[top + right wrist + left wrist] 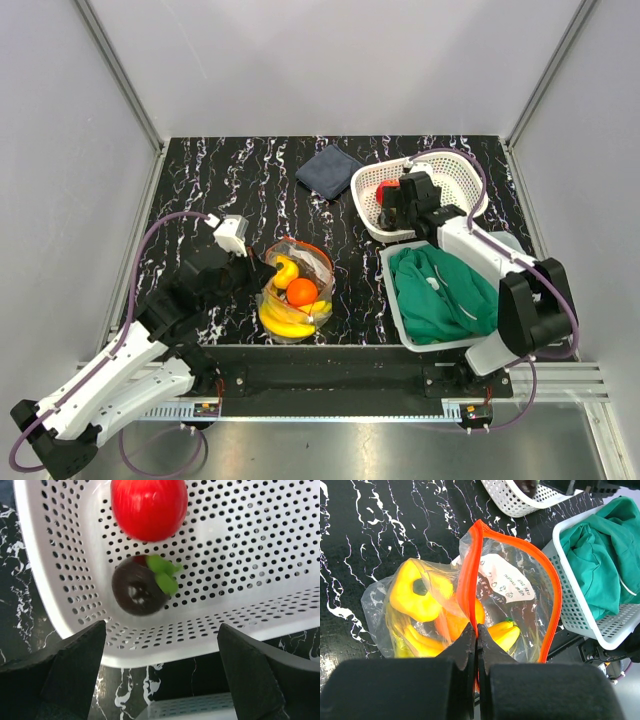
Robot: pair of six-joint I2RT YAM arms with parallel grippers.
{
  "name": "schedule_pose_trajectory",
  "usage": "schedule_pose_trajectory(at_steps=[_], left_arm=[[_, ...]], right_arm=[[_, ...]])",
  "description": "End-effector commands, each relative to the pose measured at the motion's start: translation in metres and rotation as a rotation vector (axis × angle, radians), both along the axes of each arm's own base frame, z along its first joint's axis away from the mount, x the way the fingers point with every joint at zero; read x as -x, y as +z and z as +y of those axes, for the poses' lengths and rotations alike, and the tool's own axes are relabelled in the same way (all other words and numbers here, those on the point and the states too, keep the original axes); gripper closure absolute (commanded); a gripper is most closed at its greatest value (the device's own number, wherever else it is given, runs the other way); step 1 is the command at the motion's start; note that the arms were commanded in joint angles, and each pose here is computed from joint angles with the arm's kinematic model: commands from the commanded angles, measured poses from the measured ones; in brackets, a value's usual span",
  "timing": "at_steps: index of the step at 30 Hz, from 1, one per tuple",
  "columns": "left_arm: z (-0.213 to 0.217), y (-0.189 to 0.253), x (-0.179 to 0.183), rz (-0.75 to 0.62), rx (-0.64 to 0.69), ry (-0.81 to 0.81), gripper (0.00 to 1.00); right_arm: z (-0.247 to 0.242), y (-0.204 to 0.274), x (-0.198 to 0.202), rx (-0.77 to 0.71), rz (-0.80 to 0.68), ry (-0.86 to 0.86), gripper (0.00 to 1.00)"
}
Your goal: Open the zip-top bag and remove the fake food
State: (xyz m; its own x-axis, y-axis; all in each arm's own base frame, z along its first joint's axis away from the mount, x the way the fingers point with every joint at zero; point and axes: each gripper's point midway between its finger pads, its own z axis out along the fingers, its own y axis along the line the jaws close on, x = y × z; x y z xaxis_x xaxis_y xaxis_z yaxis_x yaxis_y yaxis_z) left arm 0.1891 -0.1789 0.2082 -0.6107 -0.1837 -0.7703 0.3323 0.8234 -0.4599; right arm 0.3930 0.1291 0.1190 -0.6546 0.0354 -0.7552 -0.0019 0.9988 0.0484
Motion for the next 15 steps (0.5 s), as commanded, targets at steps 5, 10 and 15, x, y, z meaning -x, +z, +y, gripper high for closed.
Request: schedule_pose_trajectory(at_steps=[5, 10, 15], left_arm=[[-0.011, 0.034, -0.008, -0.074, 0.056, -0.026, 1.00], [-0.017, 0.026, -0.013, -0.042, 0.053, -0.021, 1.00], [-0.025, 0.024, -0.016, -0.024, 0.067, -0.031, 1.00]], right_arm=[[0.091, 0.108, 0.057, -0.097, -0.175, 0.336, 0.04], [0.159, 0.142, 0.126, -0.223, -0.210, 0.614, 0.33], [0.202, 0.145, 0.174, -0.351, -0.120, 0.780, 0.58]])
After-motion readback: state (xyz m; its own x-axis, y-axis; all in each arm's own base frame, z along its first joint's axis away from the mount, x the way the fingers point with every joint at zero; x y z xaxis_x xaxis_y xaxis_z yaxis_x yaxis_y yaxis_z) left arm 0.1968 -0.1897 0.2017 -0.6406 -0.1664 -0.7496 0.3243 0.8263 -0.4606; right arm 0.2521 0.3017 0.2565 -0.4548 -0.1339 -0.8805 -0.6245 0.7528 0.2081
